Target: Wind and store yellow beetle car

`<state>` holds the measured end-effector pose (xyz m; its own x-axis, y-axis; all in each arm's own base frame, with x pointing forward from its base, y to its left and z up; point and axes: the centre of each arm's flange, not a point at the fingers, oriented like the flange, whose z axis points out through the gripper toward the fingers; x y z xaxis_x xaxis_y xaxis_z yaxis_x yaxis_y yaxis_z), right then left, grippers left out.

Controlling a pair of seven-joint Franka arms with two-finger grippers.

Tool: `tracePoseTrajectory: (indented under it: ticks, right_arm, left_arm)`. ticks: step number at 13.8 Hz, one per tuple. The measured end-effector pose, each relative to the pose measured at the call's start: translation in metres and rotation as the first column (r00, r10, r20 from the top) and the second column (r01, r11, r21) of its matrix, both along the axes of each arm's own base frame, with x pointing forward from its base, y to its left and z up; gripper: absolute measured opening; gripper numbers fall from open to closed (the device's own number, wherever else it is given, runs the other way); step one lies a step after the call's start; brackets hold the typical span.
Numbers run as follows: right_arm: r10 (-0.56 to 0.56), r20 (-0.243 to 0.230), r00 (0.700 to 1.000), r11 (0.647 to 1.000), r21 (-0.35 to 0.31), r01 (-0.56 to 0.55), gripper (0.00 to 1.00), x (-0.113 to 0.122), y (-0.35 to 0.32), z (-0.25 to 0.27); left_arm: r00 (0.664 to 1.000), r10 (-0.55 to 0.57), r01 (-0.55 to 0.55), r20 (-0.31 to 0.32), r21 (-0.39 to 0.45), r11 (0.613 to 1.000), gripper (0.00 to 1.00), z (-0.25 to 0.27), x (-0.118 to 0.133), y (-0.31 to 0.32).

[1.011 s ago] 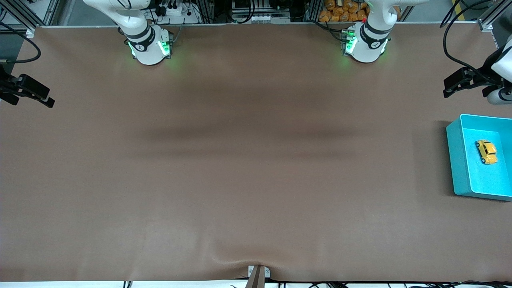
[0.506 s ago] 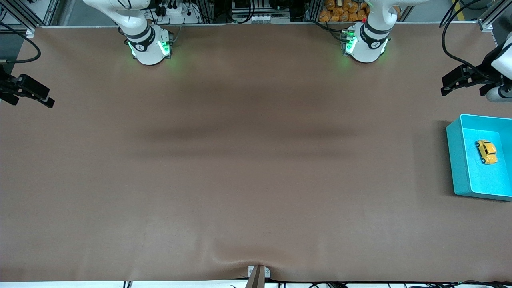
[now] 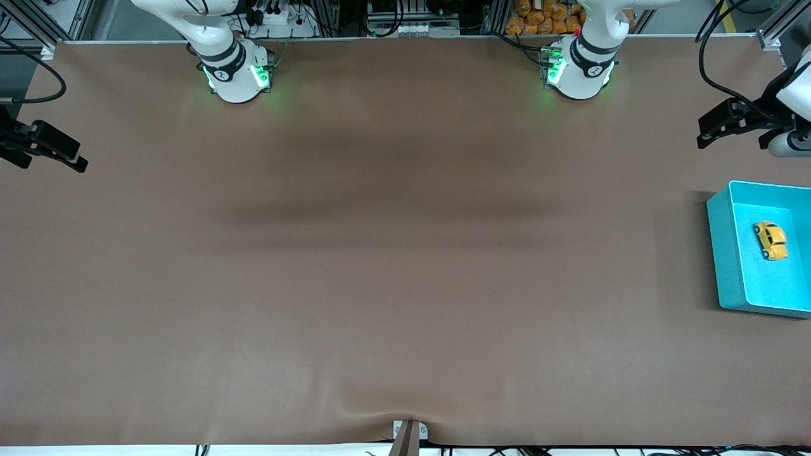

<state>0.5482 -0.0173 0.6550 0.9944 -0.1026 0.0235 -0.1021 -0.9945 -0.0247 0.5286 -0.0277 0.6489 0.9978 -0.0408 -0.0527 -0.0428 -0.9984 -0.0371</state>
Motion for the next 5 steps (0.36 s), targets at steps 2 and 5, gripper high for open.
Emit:
tracePoseTrajectory:
  ticks: [2,5]
  right_arm:
    - [0.0,-0.003,1.0,1.0,0.0,0.0,1.0,0.001,-0.0001,-0.0016]
    - [0.0,-0.002,1.0,1.0,0.0,0.0,1.0,0.0013,-0.0001,-0.0018]
  left_arm:
    - [1.0,-0.001,0.001,0.0,0.0,1.0,1.0,0.0,-0.0001,-0.0006]
    - [1.0,-0.003,0.003,0.0,0.0,1.0,1.0,0.0,-0.0001,-0.0015]
